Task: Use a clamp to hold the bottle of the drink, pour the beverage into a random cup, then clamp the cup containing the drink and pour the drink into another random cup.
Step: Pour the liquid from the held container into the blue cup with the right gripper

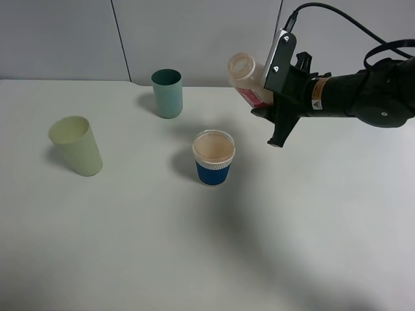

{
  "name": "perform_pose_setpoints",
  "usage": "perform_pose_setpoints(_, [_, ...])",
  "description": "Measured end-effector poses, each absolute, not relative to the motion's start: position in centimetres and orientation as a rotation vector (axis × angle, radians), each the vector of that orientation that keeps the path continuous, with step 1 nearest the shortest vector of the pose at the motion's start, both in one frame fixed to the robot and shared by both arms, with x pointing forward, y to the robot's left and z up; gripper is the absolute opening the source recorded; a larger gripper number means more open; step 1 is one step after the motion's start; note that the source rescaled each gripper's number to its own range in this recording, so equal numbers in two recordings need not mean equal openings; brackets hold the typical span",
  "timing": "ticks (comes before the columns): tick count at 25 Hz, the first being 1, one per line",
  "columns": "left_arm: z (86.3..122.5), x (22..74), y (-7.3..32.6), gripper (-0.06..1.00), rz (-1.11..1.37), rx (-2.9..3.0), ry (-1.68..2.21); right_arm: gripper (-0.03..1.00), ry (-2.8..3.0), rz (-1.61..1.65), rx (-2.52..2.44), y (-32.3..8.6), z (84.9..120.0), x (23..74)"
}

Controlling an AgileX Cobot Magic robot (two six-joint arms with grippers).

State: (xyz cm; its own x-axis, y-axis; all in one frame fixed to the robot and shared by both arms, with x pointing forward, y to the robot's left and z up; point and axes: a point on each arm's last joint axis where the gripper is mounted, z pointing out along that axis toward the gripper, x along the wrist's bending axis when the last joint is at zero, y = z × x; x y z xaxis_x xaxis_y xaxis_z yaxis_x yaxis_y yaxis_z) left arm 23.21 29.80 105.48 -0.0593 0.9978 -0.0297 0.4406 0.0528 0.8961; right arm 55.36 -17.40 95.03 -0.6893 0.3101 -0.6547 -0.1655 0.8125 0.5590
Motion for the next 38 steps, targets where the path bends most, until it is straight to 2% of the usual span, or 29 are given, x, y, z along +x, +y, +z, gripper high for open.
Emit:
perform_pose_setpoints(10, [105.5, 23.2, 29.8, 0.67, 0.963, 1.479, 1.599, 0.02, 2.258, 0.733, -0.009, -15.6, 94.7, 54.4])
perform_pose_setpoints(38, [105.5, 23.2, 29.8, 0.67, 0.963, 1.479, 1.599, 0.02, 2.351, 0.481, -0.222, -15.7, 93.9, 53.9])
